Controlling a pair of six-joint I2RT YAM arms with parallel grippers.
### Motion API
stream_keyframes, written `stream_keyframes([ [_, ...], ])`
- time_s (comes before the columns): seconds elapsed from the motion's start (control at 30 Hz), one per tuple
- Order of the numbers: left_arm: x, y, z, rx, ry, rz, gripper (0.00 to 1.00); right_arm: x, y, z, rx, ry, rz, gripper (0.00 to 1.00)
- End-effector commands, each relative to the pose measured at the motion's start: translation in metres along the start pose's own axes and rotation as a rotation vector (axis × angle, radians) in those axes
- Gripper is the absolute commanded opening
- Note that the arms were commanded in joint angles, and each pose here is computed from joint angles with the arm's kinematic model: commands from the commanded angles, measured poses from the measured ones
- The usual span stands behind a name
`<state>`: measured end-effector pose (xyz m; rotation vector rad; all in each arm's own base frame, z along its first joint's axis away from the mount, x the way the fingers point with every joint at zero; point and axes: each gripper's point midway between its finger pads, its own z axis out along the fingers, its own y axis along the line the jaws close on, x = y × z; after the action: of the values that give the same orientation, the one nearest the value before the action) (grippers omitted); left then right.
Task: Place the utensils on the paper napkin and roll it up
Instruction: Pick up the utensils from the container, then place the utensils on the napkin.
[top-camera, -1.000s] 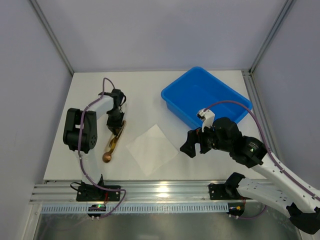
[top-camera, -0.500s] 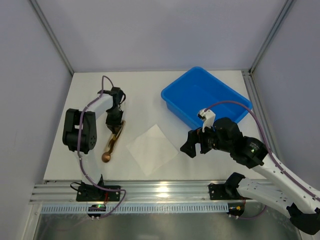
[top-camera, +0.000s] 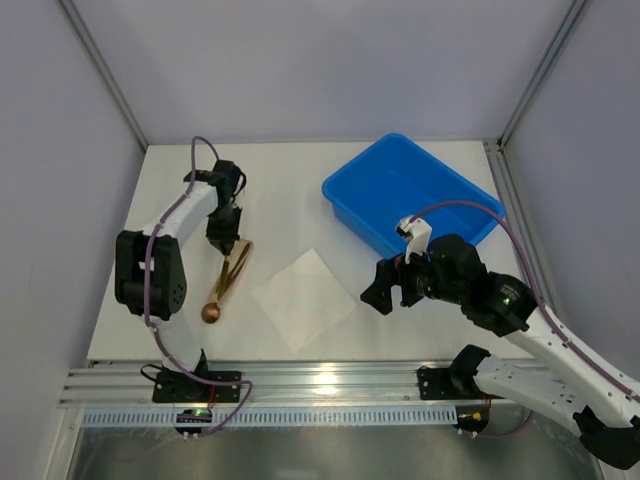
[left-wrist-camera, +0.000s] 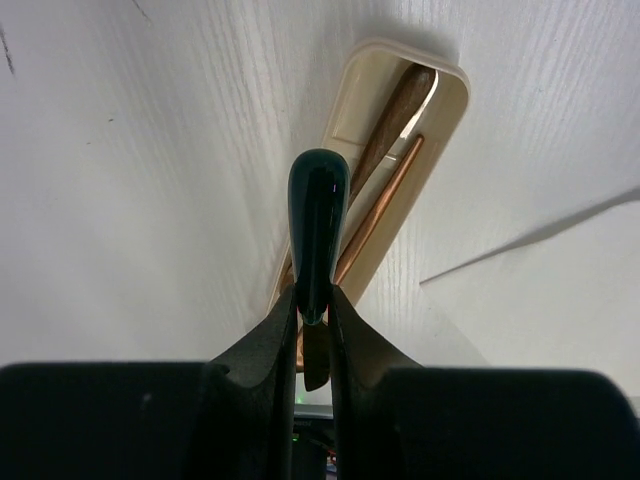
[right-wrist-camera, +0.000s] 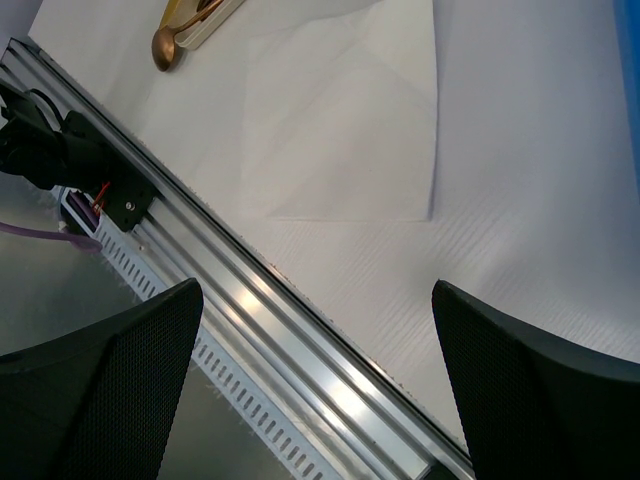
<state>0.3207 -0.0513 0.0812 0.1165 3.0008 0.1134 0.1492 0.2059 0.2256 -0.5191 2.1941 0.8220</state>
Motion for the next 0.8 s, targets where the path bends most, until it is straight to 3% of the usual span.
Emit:
stream_keyframes([
  [0.0,-0.007,0.004,-0.028,-0.002,-0.072,-0.027,0.00,-0.017,0.007,-0.006,-0.011,-0.050,-0.021,1.00],
  [0.23,-0.007,-0.021,-0.048,0.106,-0.112,-0.022,0.00,-0.020,0.007,-0.008,-0.007,-0.058,-0.024,1.00],
  [0.47,0.000,-0.113,-0.073,0.282,-0.215,-0.042,0.00,-0.029,0.004,-0.013,0.024,-0.076,-0.032,0.99],
  [0.53,0.006,-0.126,-0.070,0.258,-0.222,-0.095,0.00,-0.029,0.005,-0.015,0.024,-0.084,-0.028,0.99],
  [0.77,0.038,-0.194,-0.059,0.241,-0.222,-0.085,0.00,-0.029,0.005,-0.019,0.026,-0.087,-0.022,1.00],
])
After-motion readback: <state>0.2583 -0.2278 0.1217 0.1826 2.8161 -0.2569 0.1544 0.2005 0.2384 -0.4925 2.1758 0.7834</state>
